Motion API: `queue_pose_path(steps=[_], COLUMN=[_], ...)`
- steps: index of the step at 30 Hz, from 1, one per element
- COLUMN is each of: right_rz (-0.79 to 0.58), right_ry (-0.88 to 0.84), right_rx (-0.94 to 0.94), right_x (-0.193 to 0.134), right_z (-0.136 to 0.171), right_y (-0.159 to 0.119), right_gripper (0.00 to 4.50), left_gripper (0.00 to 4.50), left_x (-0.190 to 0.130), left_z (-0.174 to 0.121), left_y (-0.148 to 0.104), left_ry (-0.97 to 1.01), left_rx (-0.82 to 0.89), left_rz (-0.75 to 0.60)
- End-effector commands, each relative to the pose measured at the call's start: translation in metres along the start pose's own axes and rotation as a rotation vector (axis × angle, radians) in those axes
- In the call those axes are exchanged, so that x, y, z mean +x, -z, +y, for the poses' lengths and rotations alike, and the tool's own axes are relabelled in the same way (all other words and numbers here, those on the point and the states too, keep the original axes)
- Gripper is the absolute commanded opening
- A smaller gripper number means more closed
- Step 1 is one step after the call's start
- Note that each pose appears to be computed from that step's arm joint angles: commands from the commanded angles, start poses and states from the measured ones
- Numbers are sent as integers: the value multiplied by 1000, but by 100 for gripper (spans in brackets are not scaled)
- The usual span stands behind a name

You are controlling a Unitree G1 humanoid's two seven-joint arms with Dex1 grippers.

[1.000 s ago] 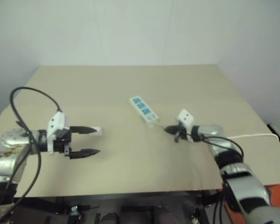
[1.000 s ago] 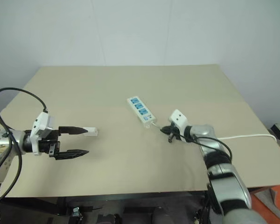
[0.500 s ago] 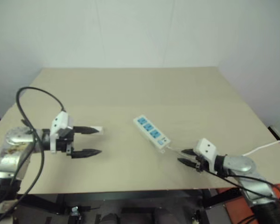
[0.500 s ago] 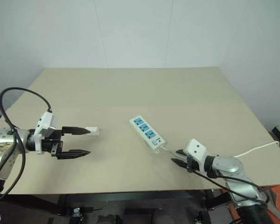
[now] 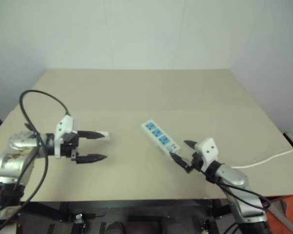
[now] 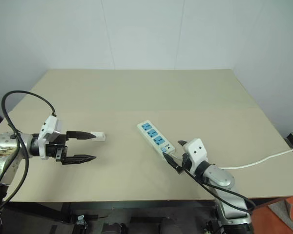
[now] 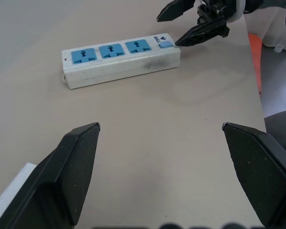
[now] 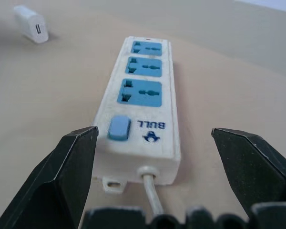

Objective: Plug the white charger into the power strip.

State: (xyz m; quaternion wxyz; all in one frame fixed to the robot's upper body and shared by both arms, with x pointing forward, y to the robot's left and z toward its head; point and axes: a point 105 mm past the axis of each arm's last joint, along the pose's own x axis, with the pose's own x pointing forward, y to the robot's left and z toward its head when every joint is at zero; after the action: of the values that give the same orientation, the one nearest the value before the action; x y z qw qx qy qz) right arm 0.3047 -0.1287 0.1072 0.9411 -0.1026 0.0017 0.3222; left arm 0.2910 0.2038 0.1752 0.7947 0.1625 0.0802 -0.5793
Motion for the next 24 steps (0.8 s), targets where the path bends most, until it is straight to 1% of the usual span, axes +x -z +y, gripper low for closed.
queue_pose_path(steps=[1,4,14,20,24], right_rz=[-69,-75,-28,-26,-38], right_ry=[-14,-22,-38,-33,-45], right_rx=[56,61,65,75,100], right_x=[-1,0,20,28,29], right_z=[1,3,11,8,12], right_y=[-16,-18,2,6,7], right_gripper=[446,446,446,446,446], left_gripper=[450,450,450,450,450], left_x=[-2,-3,-1,-3,-4], left_z=[2,2,1,0,0], left_y=[-8,-7,-7,-8,-8], left_ry=[-1,-4,-11,-17,-20], left_rx=[50,51,54,59,59], left_rz=[-7,-3,-7,-6,-8])
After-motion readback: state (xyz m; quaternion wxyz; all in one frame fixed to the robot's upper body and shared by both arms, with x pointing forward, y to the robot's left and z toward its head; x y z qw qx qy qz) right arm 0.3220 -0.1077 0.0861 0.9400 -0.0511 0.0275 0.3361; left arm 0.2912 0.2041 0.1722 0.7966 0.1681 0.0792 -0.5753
